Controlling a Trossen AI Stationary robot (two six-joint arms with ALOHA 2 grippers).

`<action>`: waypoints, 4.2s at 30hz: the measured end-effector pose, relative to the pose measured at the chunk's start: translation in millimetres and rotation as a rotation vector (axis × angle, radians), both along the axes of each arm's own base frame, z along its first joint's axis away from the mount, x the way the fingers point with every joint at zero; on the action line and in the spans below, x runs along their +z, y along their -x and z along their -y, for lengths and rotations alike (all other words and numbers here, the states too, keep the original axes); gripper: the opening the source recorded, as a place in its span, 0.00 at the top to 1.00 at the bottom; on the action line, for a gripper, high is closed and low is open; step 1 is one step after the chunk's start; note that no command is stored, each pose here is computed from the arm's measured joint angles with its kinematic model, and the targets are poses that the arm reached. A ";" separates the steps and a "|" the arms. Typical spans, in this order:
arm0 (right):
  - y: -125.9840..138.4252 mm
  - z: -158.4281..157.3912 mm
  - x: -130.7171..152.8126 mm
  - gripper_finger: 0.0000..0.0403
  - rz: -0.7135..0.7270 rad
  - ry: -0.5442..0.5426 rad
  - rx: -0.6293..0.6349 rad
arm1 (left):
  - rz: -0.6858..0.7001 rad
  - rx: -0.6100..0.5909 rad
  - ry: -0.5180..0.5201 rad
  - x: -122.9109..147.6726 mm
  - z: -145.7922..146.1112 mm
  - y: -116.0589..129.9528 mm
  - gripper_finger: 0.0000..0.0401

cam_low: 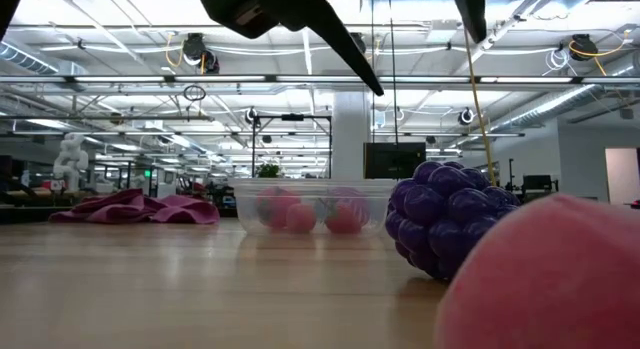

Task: Pick and placing Produce into tupperware
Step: Put the violet grapes into the transparent bin

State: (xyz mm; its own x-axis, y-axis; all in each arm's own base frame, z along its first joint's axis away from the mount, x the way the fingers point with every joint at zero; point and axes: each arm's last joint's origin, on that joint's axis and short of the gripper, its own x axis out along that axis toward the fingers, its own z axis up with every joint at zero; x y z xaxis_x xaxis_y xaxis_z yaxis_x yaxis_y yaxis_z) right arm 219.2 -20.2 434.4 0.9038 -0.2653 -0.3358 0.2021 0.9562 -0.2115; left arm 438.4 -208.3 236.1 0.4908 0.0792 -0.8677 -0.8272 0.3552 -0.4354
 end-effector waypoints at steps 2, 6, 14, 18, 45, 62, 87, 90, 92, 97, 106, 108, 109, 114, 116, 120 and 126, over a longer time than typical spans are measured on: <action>-0.3 0.0 -0.2 0.59 -0.001 0.000 0.000 | 0.001 0.000 0.003 0.0 0.4 0.1 0.33; -0.2 0.0 -0.2 0.59 -0.001 0.000 0.000 | 0.030 -0.023 0.050 1.8 6.5 -1.6 0.33; -0.2 0.1 -0.2 0.59 -0.001 0.001 0.000 | 0.019 -0.007 0.060 -6.6 11.6 -2.3 0.33; -0.3 0.0 -0.4 0.59 -0.002 0.002 0.001 | 0.000 -0.002 0.070 -11.1 12.0 -2.6 0.33; 0.0 0.1 -1.4 0.59 -0.012 -0.001 0.000 | -0.100 -0.005 0.142 -37.4 6.0 -11.7 0.33; 0.3 0.1 -2.0 0.59 -0.020 -0.001 0.000 | -0.139 -0.024 0.110 -41.9 1.6 -10.9 0.33; 0.3 0.1 -2.0 0.59 -0.020 -0.001 0.000 | -0.115 -0.067 0.111 -40.2 2.3 -13.3 0.33; 0.3 0.0 -2.0 0.59 -0.020 0.000 0.001 | -0.116 -0.080 0.104 -40.2 2.3 -13.2 0.33; 0.4 0.0 -2.0 0.59 -0.020 0.001 0.001 | -0.116 -0.080 0.104 -40.2 2.3 -13.2 0.33; 0.3 0.0 -2.0 0.59 -0.020 0.001 0.001 | -0.117 -0.080 0.104 -40.2 2.3 -13.2 0.33; 0.3 0.0 -2.0 0.59 -0.021 0.001 0.001 | -0.117 -0.083 0.102 -40.2 2.3 -13.2 0.33; 0.4 0.0 -2.0 0.59 -0.020 0.001 0.002 | -0.117 -0.084 0.102 -40.2 2.3 -13.2 0.31; 0.4 0.0 -2.0 0.59 -0.020 0.001 0.001 | -0.117 -0.084 0.102 -40.2 2.3 -13.1 0.29; 0.3 0.0 -2.0 0.59 -0.020 0.001 0.002 | -0.110 -0.086 0.093 -40.0 2.2 -13.6 0.19; 0.3 0.0 -2.0 0.59 -0.021 0.001 0.002 | -0.105 -0.093 0.086 -39.9 3.5 -13.3 0.16; 0.3 0.0 -2.0 0.59 -0.020 0.001 0.002 | -0.054 -0.084 0.061 -41.0 8.0 -15.8 0.13; 0.4 0.0 -2.2 0.59 -0.022 0.001 0.002 | -0.046 -0.113 0.045 -50.0 12.7 -18.3 0.13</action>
